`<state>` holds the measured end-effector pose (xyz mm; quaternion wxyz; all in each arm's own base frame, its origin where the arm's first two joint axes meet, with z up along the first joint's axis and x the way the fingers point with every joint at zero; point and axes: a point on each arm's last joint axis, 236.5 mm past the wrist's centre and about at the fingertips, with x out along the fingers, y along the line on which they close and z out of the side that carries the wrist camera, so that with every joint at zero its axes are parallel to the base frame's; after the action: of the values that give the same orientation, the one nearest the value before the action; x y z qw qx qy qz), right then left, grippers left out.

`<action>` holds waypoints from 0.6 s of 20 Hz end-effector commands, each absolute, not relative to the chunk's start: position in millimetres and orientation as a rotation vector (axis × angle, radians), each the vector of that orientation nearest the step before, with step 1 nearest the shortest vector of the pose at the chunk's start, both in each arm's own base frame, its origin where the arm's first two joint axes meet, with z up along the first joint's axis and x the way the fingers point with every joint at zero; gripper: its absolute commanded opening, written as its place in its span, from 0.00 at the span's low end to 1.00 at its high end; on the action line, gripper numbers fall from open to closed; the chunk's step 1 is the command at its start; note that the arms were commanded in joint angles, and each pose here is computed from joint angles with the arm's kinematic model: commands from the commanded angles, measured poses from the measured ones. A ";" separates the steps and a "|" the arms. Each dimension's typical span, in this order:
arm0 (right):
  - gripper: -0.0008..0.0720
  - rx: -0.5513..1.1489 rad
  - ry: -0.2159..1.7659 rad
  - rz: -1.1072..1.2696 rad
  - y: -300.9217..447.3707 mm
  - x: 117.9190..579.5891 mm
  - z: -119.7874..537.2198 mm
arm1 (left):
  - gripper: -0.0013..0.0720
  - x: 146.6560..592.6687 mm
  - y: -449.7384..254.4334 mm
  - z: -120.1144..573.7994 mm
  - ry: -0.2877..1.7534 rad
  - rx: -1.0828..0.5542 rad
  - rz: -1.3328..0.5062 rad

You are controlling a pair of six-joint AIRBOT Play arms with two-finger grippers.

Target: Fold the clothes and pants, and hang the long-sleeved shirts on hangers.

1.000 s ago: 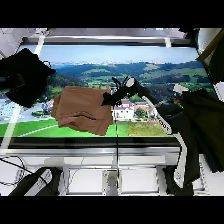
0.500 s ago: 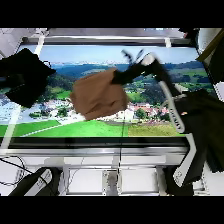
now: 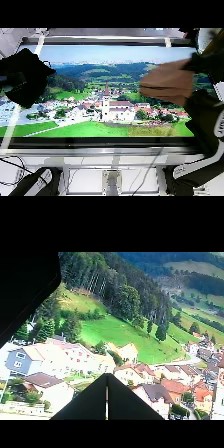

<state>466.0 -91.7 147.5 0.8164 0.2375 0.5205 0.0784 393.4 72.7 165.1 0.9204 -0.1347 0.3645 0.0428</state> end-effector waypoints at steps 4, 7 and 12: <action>0.03 0.578 0.973 -0.346 -261.6 323.0 214.5 | 0.04 395.6 64.8 167.4 0.740 -0.312 0.062; 0.03 0.642 1.026 -0.527 -293.8 243.7 211.9 | 0.04 395.7 64.9 167.4 0.739 -0.311 0.063; 0.03 0.807 1.147 -0.794 -314.3 151.2 164.7 | 0.04 392.1 62.6 164.0 0.761 -0.314 0.057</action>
<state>212.5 -304.3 186.8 0.7540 0.3321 0.4904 -0.2840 394.6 64.4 166.9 0.9192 -0.1516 0.3621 0.0301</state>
